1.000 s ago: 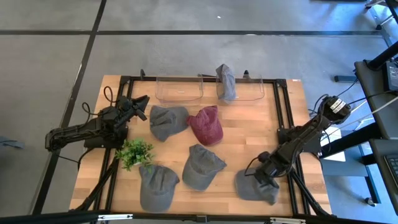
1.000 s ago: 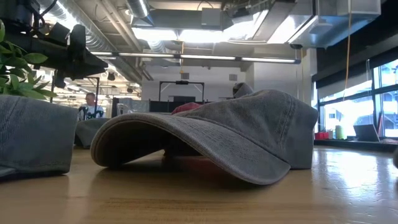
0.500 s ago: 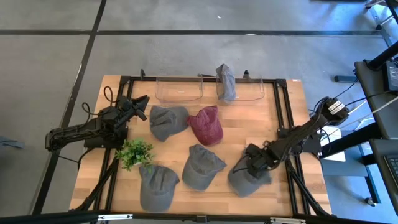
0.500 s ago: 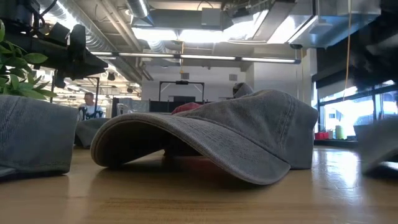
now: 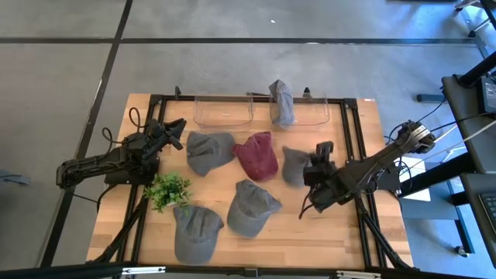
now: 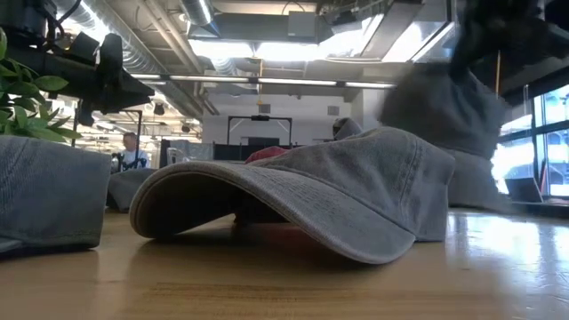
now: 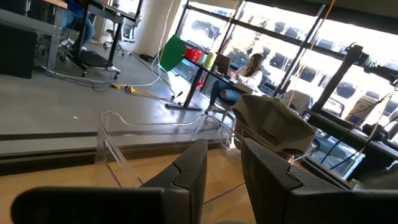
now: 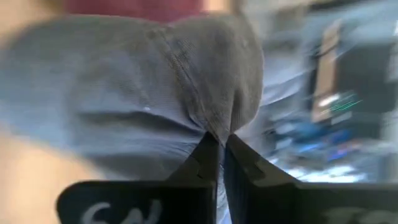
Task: Pick & Place hat
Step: Put the gray cap into the right transparent bin
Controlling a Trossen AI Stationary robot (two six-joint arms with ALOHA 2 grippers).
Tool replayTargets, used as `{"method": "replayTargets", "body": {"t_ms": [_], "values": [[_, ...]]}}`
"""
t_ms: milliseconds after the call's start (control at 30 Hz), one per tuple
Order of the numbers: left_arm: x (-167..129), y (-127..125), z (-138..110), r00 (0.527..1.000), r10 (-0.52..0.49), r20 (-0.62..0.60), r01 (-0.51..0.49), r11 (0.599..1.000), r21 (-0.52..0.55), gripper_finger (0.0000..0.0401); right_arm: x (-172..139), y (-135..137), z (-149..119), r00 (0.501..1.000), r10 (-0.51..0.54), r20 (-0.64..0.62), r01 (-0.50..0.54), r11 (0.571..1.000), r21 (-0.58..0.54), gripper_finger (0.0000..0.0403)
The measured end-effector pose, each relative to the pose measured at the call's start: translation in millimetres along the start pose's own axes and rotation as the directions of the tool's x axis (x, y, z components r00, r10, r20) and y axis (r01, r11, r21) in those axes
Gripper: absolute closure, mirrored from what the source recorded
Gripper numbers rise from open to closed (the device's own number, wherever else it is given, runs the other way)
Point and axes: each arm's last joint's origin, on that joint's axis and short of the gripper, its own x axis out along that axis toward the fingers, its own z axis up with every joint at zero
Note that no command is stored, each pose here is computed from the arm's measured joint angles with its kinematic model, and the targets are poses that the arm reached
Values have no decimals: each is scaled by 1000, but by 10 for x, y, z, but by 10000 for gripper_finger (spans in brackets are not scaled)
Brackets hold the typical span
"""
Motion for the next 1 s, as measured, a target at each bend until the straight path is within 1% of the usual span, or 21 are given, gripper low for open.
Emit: {"method": "replayTargets", "body": {"t_ms": [67,100,200,267,300,367,433,567,667,700,767,833,933,1000], "values": [[0,0,0,1000,0,0,0,1000,0,306,-35,-101,16,995,-96,24,98,991,-86,394],[0,0,0,1000,0,0,0,1000,-1,306,-48,-150,26,989,-145,36,148,983,-105,394],[0,0,0,1000,-1,-1,1,1000,-11,306,-53,-293,40,954,-294,59,299,941,-157,393],[0,0,0,1000,0,0,0,1000,-16,306,-32,-378,44,937,-346,49,348,912,-218,393],[0,0,0,1000,-1,-1,1,1000,-18,306,-15,-416,45,935,-352,37,350,904,-246,393],[0,0,0,1000,-1,0,1,1000,-19,306,23,-496,20,935,-355,10,342,892,-297,393],[0,-1,2,1000,-2,2,2,1000,-21,306,50,-566,-16,934,-358,-12,338,893,-298,393],[-2,-26,58,998,-25,52,30,995,-97,306,21,-691,-120,934,-356,-17,346,917,-197,393],[-5,-51,95,994,-69,79,77,991,-106,306,-38,-778,-203,938,-346,3,345,933,-103,393],[-7,-60,104,993,-90,83,98,990,-102,306,-60,-808,-226,943,-331,15,331,942,-55,393],[-10,-75,115,988,-130,83,138,986,-97,306,-108,-858,-255,960,-275,53,273,961,52,393],[-11,-84,117,985,-154,79,161,982,-97,306,-144,-884,-248,974,-200,109,187,975,119,393],[-15,-100,136,978,-190,89,199,975,-103,306,-181,-898,-165,967,-97,237,62,987,149,393],[-23,-122,163,965,-242,104,253,961,-110,306,-191,-883,-64,938,-48,343,11,994,110,393]]}}
